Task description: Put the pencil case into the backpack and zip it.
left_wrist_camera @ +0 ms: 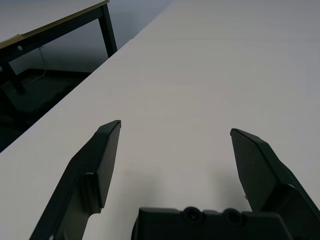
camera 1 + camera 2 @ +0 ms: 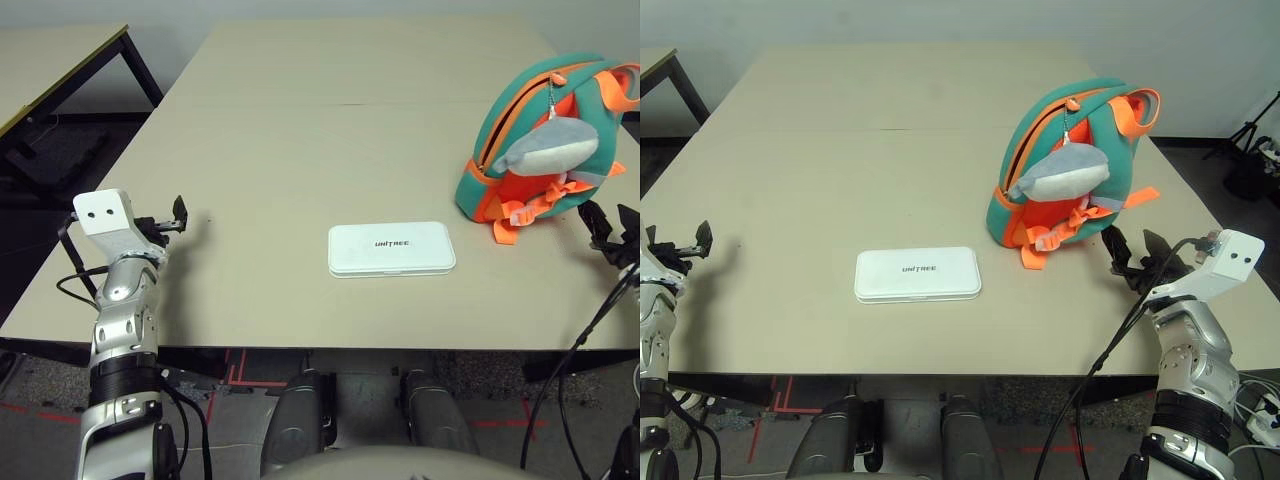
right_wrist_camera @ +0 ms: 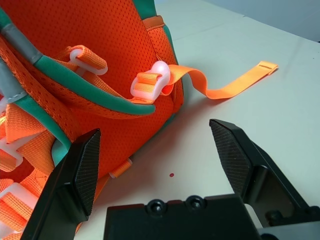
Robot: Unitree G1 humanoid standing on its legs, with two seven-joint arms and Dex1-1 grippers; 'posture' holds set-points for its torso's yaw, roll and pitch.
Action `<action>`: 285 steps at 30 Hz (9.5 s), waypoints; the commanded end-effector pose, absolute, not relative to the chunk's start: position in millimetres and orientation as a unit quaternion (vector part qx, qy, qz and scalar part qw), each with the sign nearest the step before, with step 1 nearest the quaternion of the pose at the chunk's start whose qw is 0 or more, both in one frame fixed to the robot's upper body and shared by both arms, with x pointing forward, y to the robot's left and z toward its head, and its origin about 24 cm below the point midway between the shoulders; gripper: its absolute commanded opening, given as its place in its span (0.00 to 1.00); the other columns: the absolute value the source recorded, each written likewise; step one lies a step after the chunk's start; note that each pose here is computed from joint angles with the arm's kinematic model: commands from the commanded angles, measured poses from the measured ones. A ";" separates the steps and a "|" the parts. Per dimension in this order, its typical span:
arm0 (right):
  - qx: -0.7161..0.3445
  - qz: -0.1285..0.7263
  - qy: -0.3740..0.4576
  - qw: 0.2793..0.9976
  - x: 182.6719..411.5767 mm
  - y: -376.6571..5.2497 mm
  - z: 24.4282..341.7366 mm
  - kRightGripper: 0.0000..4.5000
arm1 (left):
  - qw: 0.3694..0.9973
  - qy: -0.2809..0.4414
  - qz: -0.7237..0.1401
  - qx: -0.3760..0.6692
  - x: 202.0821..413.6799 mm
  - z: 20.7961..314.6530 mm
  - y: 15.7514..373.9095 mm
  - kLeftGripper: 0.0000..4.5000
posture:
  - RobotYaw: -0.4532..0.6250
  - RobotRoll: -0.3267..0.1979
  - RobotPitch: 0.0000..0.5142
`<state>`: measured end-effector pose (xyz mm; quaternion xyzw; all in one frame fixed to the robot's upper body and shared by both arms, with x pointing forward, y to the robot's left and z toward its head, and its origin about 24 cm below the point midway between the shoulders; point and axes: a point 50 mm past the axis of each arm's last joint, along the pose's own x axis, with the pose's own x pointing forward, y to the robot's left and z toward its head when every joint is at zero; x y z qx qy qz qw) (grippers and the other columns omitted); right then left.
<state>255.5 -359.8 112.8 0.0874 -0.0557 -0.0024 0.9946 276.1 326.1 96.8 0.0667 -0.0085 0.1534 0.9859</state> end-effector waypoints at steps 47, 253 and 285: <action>0.239 0.301 0.397 0.834 229.7 -240.9 160.8 0.01 | 0.791 0.392 -0.327 -0.338 280.3 149.5 239.7 1.00 | 0.42 0.62 0.20; -0.002 0.169 -0.022 0.985 290.2 -257.0 200.2 0.04 | 0.809 0.295 -0.407 -0.305 349.5 238.4 184.5 0.30 | 0.22 0.62 0.08; -0.015 0.436 0.136 0.889 188.5 -195.4 253.6 0.04 | 0.853 0.238 -0.390 -0.254 316.5 267.4 253.7 0.30 | 0.28 0.62 0.27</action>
